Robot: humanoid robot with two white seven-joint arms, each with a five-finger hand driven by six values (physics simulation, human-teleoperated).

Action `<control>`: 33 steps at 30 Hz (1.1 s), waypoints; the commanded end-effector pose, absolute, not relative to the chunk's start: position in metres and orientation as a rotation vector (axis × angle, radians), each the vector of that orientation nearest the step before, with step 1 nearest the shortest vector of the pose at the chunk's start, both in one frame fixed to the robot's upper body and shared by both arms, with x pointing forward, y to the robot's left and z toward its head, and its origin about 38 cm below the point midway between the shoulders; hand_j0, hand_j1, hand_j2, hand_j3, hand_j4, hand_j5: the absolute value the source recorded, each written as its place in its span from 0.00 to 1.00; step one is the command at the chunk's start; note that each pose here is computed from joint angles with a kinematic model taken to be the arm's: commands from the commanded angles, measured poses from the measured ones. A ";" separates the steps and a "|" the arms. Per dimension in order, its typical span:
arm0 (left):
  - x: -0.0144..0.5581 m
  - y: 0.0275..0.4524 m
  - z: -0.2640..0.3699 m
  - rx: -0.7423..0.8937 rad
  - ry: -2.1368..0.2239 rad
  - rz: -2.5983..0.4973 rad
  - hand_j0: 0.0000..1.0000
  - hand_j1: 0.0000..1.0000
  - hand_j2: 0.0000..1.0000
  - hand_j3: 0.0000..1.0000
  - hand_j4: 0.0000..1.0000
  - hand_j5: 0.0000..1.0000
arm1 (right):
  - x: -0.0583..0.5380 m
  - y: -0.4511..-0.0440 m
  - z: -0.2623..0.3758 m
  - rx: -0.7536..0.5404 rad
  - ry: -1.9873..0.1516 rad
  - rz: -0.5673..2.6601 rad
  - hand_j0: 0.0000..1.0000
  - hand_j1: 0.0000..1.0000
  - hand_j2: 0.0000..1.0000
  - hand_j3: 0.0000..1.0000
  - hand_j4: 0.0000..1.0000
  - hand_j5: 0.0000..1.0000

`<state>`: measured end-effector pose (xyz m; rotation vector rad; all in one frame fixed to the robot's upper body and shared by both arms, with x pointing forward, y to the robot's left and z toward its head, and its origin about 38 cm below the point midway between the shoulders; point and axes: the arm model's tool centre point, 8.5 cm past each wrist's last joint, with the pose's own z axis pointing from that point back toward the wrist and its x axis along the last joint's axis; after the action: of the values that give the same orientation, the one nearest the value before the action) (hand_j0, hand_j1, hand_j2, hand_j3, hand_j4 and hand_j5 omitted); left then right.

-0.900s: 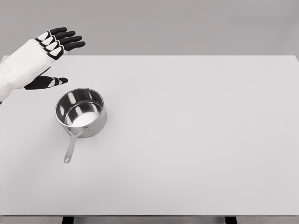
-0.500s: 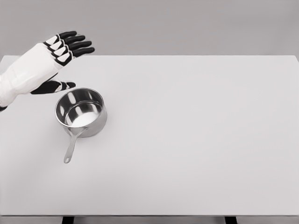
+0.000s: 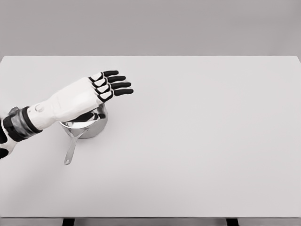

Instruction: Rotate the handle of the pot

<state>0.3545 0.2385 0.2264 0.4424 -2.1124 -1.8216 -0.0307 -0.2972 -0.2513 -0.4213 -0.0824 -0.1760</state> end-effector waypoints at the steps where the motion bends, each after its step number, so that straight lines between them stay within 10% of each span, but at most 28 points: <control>1: 0.348 0.227 0.211 0.375 -2.096 -1.852 1.00 1.00 1.00 1.00 1.00 1.00 | -0.031 -0.297 -0.251 -0.422 -0.083 -0.178 1.00 1.00 1.00 1.00 1.00 1.00; 33: 0.329 0.226 0.145 0.419 -1.940 -1.959 1.00 1.00 1.00 1.00 1.00 1.00 | -0.030 -0.297 -0.251 -0.421 -0.085 -0.177 1.00 1.00 1.00 1.00 1.00 1.00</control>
<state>0.3275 0.2245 0.1431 0.4150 -1.9356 -1.9673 -0.0306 -0.2972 -0.2513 -0.4212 -0.0828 -0.1755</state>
